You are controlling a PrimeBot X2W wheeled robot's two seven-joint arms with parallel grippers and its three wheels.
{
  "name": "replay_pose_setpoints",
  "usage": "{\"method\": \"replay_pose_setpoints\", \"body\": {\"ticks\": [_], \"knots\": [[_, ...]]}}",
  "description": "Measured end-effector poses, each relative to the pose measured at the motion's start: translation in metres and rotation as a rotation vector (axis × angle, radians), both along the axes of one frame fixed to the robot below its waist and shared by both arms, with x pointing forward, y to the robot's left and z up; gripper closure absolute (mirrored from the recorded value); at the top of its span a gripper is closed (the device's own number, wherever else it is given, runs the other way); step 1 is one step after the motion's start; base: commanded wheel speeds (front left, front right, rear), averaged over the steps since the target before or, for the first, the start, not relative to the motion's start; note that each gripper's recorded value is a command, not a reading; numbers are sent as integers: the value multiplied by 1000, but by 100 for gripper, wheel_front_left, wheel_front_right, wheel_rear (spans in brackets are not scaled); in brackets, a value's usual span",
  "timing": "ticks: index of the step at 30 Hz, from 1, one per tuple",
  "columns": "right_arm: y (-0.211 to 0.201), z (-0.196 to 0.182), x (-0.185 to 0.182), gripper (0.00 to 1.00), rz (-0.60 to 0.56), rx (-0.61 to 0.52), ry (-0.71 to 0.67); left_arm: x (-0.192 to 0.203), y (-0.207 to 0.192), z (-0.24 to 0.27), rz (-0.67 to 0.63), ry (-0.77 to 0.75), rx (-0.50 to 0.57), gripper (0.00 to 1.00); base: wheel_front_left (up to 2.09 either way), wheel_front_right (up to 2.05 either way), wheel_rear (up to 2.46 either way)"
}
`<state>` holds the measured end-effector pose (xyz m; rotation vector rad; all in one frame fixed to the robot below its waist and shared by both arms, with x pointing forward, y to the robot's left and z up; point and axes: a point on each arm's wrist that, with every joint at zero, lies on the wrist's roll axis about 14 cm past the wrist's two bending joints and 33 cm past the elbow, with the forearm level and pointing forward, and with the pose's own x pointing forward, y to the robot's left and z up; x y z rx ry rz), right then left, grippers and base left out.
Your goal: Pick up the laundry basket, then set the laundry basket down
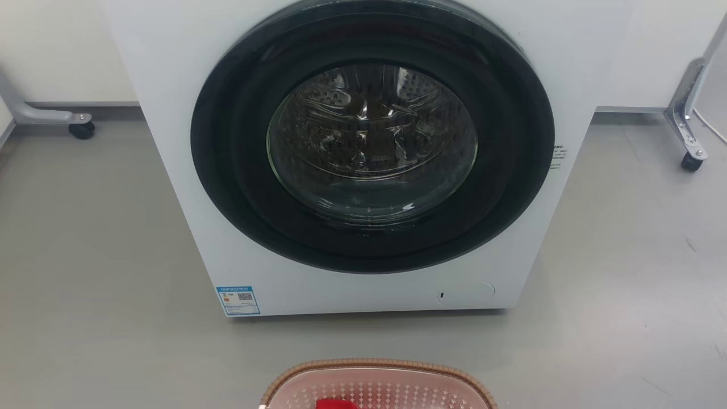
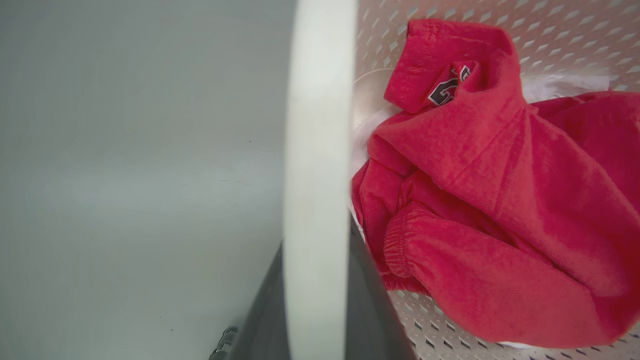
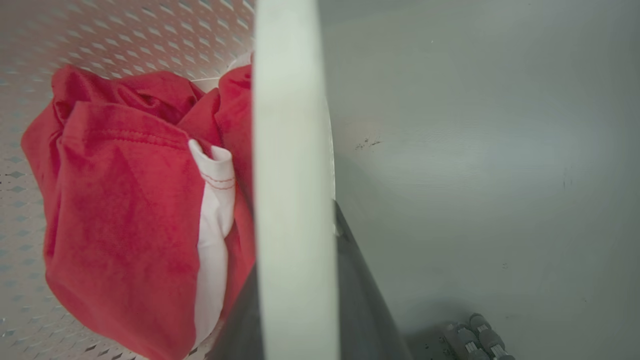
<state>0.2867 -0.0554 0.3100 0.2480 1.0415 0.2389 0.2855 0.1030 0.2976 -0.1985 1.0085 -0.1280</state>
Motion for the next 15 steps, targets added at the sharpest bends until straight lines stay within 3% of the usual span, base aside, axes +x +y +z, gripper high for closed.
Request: {"method": "replay_pose_setpoints", "body": {"ticks": [15], "knots": [[-1,-1,-1,100,-1,-5,9,-2,-1,-1,-7,8,2,100,0,0,0]]}}
